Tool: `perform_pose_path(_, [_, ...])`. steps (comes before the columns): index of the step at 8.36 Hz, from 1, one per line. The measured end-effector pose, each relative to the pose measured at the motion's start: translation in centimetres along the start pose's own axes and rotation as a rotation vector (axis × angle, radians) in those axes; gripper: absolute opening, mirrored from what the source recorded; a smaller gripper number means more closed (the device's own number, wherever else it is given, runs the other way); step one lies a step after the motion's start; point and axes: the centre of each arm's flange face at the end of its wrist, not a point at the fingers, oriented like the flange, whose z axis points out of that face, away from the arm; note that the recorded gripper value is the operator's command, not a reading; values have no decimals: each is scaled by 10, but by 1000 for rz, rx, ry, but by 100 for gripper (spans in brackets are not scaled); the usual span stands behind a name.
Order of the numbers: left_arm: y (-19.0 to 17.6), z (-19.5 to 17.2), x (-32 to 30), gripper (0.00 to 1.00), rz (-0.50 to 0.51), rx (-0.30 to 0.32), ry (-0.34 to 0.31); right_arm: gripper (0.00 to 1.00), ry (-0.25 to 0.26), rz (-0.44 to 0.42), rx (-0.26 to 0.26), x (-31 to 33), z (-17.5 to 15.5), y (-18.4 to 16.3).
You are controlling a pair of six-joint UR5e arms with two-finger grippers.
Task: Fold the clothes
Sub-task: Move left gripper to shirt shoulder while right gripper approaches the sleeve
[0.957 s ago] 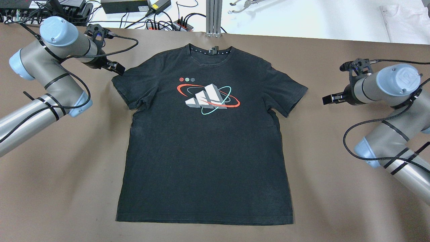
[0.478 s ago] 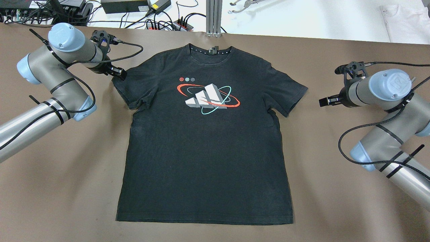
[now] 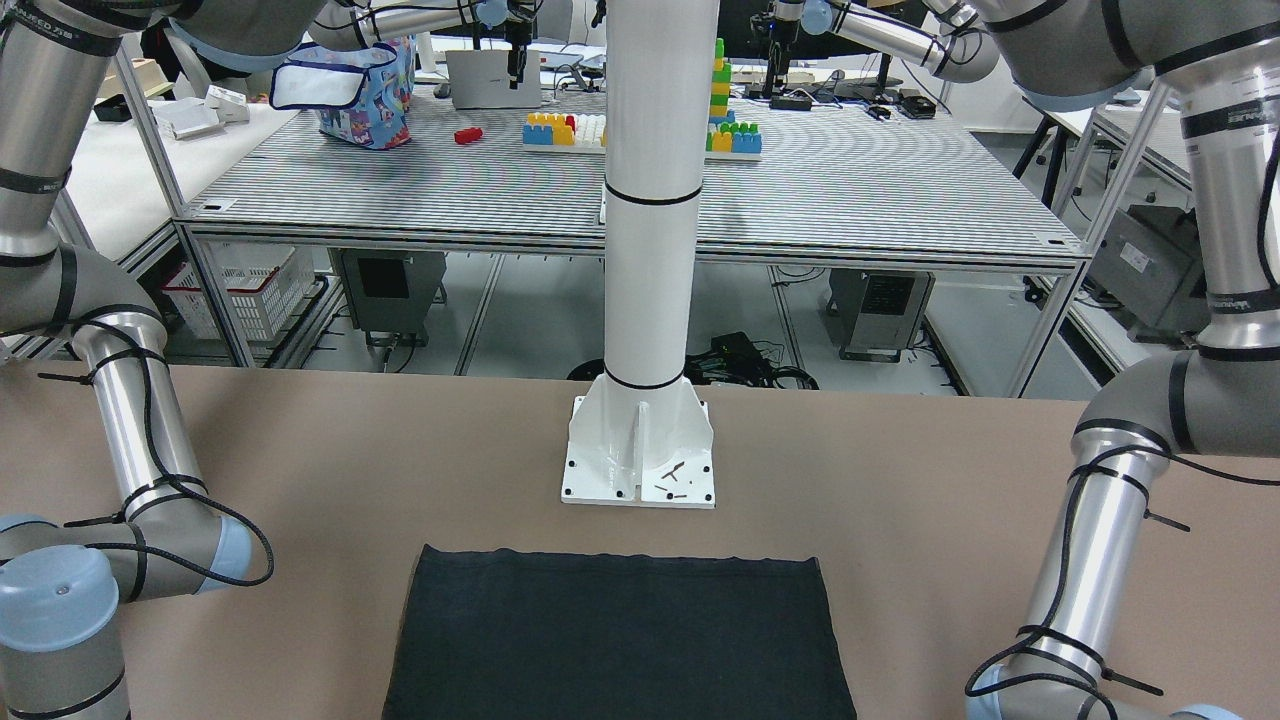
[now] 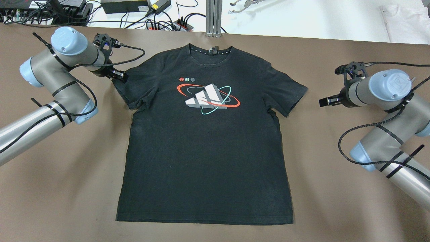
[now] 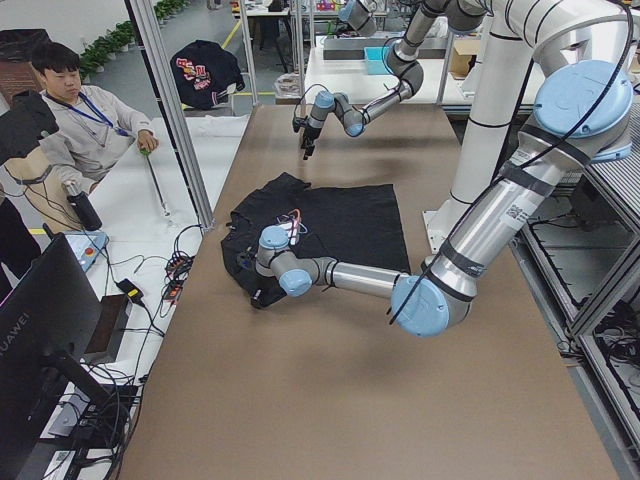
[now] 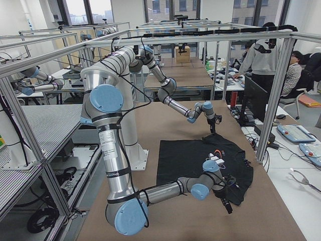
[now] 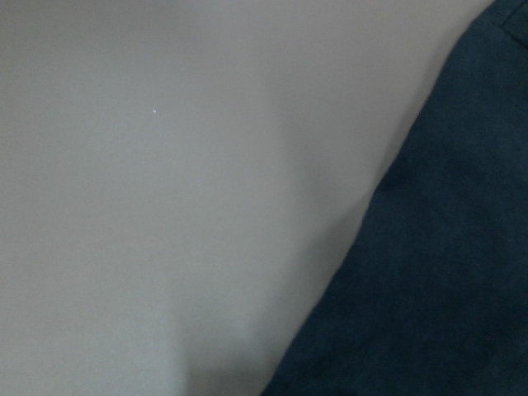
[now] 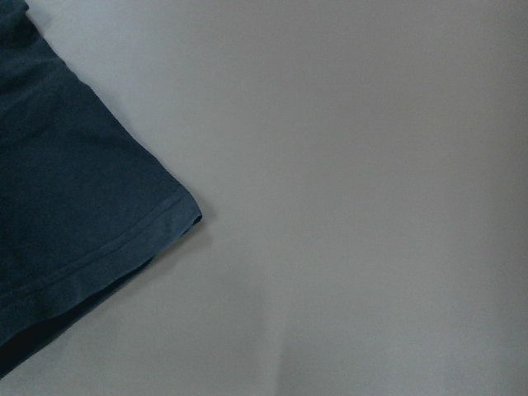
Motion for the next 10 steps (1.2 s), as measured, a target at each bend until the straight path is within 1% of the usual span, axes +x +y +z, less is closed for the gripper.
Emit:
perform_pose_path(1, [2, 1, -2, 46, 1, 2, 1, 94, 0, 0, 0, 0, 0, 0])
perform_pose_path(3, [4, 2, -3, 38, 2, 3, 3, 94, -1, 6, -1, -1, 0, 0])
perform_pose_path(4, [4, 2, -3, 32, 3, 3, 4, 94, -1, 11, -1, -1, 0, 1])
perform_pose_path(5, [4, 1, -3, 24, 2, 3, 5, 94, -1, 12, -1, -1, 0, 1])
perform_pose_path(6, [4, 1, -4, 8, 2, 3, 5, 94, -2, 13, -1, -1, 0, 1])
perform_pose_path(7, [4, 1, -4, 0, 2, 3, 5, 94, -2, 13, 0, -2, 0, 1])
perform_pose_path(10, [2, -2, -2, 0, 0, 9, 10, 94, -3, 14, 1, -2, -1, 0])
